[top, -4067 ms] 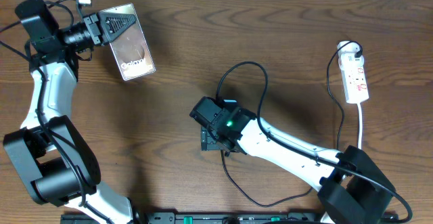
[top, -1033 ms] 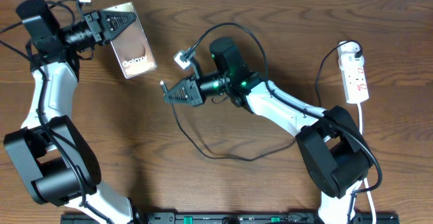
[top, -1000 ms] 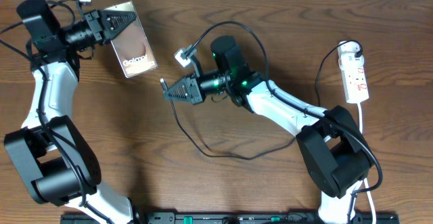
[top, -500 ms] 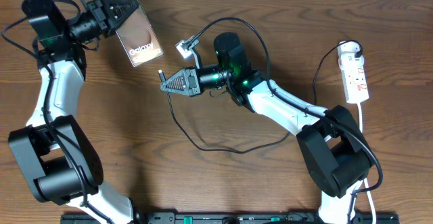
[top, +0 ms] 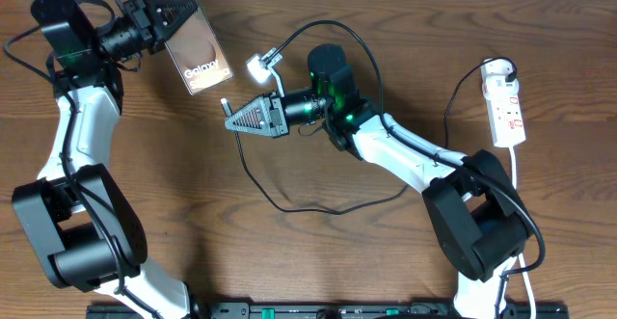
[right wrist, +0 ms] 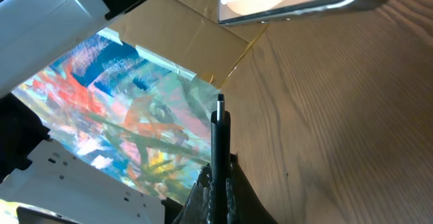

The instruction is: Plug charger to phone and switch on socket

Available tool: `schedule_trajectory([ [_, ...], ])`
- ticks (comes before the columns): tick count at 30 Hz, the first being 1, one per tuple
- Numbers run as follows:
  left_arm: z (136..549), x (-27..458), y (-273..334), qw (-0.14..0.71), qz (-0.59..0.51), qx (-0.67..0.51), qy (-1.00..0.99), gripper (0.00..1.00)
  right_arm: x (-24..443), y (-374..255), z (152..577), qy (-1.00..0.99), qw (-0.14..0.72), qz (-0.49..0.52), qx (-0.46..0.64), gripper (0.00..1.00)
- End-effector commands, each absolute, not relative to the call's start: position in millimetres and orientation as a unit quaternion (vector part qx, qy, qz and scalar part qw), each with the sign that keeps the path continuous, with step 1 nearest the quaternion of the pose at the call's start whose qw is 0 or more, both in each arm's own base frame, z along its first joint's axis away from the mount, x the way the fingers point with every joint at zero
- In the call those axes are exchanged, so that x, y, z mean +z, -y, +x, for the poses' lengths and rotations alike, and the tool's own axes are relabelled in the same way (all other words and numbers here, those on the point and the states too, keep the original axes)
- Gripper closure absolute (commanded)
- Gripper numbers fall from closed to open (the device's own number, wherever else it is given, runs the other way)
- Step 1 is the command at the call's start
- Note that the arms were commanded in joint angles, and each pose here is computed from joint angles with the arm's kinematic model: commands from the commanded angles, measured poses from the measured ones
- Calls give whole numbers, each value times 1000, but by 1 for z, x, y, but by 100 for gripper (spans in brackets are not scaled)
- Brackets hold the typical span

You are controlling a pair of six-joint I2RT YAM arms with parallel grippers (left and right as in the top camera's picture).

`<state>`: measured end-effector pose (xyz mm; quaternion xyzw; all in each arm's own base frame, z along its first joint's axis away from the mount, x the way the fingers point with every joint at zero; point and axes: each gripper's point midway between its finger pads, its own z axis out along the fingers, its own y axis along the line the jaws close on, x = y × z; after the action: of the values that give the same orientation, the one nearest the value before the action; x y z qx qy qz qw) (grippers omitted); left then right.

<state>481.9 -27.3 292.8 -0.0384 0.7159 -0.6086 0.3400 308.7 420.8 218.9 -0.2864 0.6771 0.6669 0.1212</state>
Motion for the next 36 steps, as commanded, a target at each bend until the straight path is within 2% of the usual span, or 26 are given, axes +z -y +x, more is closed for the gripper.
schedule_trajectory([
  [1, 477, 304, 28, 344, -31, -610, -713, 93, 205, -422, 312, -672, 110, -292, 672, 99],
  [12, 475, 304, 30, 339, -25, -613, -713, 93, 187, -427, 324, -627, 100, -275, 722, 99],
  [36, 466, 310, 46, 332, 18, -622, -709, 93, 213, -420, 317, -584, 136, -309, 738, 99],
])
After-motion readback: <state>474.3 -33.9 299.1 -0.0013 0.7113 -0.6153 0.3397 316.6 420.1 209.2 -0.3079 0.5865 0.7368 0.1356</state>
